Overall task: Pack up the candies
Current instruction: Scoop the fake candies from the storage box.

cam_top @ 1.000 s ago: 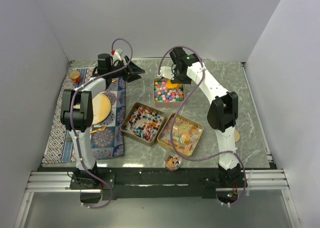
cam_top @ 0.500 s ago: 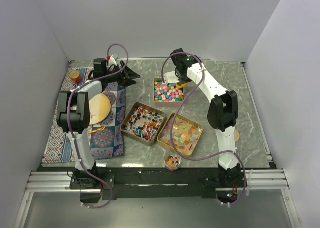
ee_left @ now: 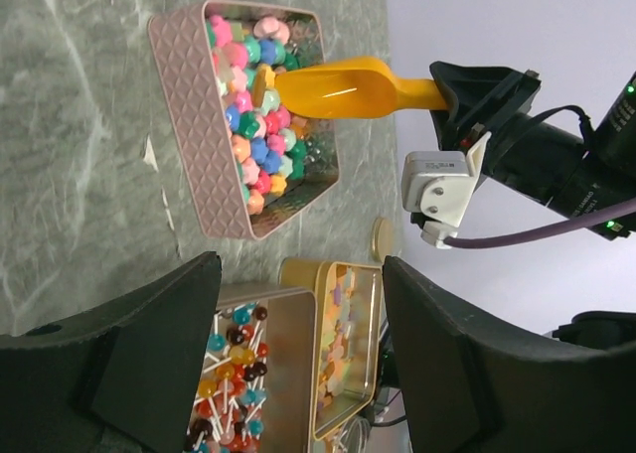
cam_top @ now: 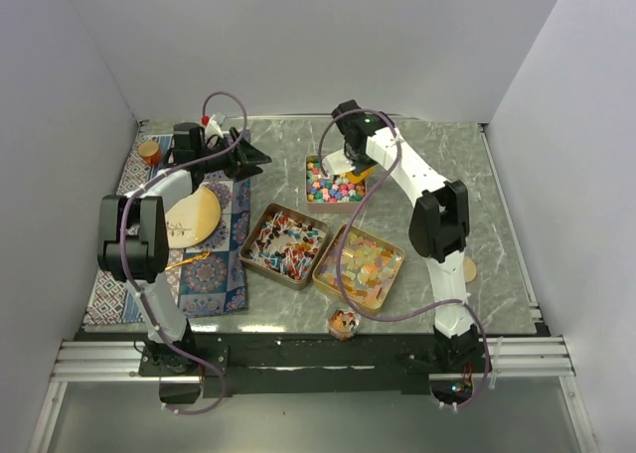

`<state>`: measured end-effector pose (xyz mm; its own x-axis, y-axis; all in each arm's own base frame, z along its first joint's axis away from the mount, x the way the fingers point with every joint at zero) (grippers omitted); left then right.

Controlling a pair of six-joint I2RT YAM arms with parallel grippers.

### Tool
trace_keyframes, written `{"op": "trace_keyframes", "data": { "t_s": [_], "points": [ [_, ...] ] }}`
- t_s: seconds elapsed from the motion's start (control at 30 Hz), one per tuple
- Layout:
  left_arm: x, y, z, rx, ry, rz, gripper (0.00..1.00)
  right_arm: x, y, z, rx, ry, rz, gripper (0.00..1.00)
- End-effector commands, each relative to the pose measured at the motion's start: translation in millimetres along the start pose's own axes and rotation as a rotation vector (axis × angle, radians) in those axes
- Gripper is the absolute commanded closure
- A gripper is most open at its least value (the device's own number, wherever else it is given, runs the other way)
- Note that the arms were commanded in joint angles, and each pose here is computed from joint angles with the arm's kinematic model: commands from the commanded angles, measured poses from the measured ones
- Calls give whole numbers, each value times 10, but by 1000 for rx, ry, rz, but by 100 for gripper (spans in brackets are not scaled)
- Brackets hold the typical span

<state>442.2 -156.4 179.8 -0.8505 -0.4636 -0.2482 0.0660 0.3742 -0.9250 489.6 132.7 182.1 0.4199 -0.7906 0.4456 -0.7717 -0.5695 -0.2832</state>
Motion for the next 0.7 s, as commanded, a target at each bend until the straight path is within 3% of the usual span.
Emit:
{"op": "trace_keyframes", "data": {
  "t_s": [0.0, 0.47, 0.67],
  "points": [
    [41, -168, -163, 13, -19, 84, 28, -257, 58, 55, -55, -26, -70, 100],
    [160, -134, -311, -24, -37, 108, 27, -634, 266, 97, -88, -214, -99, 100],
    [167, -86, -317, -41, -38, 110, 27, -710, 318, 262, -110, -232, -122, 100]
  ]
}}
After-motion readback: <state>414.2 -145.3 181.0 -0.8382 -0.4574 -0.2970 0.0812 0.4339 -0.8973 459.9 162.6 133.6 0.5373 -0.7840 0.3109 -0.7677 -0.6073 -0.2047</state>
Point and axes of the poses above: each gripper's point midway between its finger pads, its own z axis out along the fingers, its own y axis along the line the jaws close on, x = y × z, the point moved 2 cm from there along -z, back along the fingers, and after that the axes turned 8 degrees about -z, right-handed, at the moved point
